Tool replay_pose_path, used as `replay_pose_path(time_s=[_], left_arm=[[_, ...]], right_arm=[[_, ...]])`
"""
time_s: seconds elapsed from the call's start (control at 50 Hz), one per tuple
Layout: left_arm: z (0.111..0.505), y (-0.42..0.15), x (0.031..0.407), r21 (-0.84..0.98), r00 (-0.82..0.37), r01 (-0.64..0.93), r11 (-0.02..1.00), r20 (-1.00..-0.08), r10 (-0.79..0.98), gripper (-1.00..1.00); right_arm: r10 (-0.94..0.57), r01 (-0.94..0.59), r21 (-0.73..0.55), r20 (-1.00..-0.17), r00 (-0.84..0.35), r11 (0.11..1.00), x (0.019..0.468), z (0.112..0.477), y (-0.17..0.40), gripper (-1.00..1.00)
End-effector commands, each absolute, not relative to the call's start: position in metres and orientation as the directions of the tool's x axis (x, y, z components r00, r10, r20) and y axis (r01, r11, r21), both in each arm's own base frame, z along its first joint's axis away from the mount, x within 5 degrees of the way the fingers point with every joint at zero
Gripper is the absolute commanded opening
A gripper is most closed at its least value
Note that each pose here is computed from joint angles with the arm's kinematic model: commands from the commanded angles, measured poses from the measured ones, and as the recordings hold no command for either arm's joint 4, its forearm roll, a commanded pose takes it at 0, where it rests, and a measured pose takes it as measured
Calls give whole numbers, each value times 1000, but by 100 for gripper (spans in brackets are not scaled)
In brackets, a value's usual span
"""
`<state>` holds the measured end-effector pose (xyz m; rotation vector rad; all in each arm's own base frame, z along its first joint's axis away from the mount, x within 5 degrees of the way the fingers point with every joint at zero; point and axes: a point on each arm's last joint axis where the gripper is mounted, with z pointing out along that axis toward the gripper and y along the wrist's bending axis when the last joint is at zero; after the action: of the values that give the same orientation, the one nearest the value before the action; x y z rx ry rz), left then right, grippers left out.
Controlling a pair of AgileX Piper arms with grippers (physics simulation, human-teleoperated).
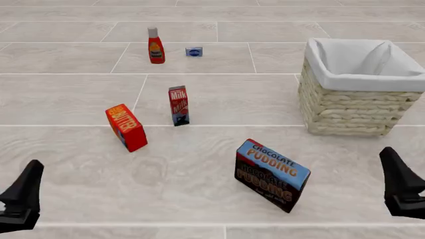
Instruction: Pick the milk and place it in the basket.
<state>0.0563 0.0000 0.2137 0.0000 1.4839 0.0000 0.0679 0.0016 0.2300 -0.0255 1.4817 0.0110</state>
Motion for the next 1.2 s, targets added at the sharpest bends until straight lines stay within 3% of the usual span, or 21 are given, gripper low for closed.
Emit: replay_pose_path(time_s=[0.02,0.5,0.78,0.88,0.96,1.2], left_arm=[[214,0,57,0,86,0,1000,-996,0,100],[214,0,57,0,86,0,1000,-996,0,100],[214,0,57,0,86,0,1000,-996,0,100],[214,0,57,0,86,0,1000,-996,0,100],[214,0,57,0,86,0,1000,-996,0,100],[214,0,57,0,86,0,1000,-996,0,100]], right_arm=[[-34,-188,-44,-998,60,981,146,264,28,100],[-42,-471,-45,-999,17,881,240,321,128,100],[-27,-600,51,-992,-120,799,267,342,203,100],[-40,-597,54,-989,-143,800,280,349,212,100],[16,-635,171,-970,-241,754,273,358,245,100],[-69,-596,144,-945,-321,790,320,352,264,100]])
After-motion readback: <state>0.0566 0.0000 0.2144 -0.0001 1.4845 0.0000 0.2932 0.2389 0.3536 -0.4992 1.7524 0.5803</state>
